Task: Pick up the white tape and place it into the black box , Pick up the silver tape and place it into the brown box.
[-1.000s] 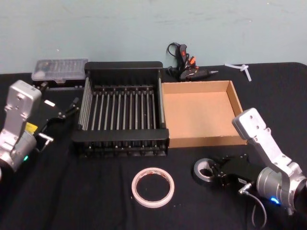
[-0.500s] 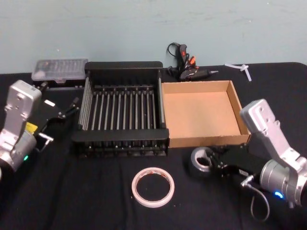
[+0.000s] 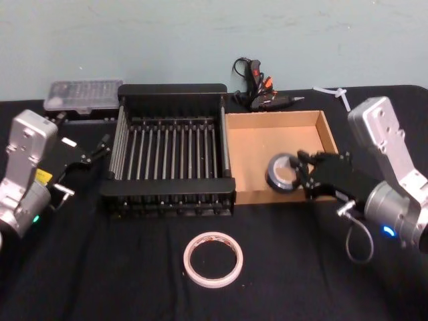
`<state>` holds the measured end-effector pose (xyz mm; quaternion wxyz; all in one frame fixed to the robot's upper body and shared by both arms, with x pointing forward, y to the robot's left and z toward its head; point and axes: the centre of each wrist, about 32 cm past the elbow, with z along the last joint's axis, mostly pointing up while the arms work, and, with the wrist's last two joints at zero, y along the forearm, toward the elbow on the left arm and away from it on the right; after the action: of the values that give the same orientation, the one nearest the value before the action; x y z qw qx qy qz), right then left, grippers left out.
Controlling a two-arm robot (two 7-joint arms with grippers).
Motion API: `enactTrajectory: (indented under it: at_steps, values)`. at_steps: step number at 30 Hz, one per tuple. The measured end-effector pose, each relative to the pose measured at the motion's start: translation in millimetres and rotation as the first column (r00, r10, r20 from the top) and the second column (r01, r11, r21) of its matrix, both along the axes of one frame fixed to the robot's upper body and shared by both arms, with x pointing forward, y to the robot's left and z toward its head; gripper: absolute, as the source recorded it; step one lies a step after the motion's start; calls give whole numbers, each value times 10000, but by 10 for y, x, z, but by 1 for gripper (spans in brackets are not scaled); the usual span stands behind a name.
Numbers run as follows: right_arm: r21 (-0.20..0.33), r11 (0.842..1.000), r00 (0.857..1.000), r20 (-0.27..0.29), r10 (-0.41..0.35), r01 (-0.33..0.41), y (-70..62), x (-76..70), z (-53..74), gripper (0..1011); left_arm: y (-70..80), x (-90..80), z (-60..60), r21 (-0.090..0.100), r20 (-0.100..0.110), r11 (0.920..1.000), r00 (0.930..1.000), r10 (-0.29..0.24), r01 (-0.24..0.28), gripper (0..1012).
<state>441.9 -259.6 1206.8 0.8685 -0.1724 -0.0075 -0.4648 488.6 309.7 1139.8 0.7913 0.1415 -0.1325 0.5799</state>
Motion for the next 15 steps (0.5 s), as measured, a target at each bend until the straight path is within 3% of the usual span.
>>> enactTrajectory:
  at_steps: [8, 15]
  values:
    - [-354, 9984, 9921, 1186, -397, 442, 18, 318, 2, 131, 0, 0, 0, -1, 0, 10000, 10000, -1, 1, 1001]
    - [-591, 9947, 9844, 1595, -737, 841, 68, 609, -75, 131, 0, 0, 0, 0, 0, 10000, 10000, 0, 0, 1002]
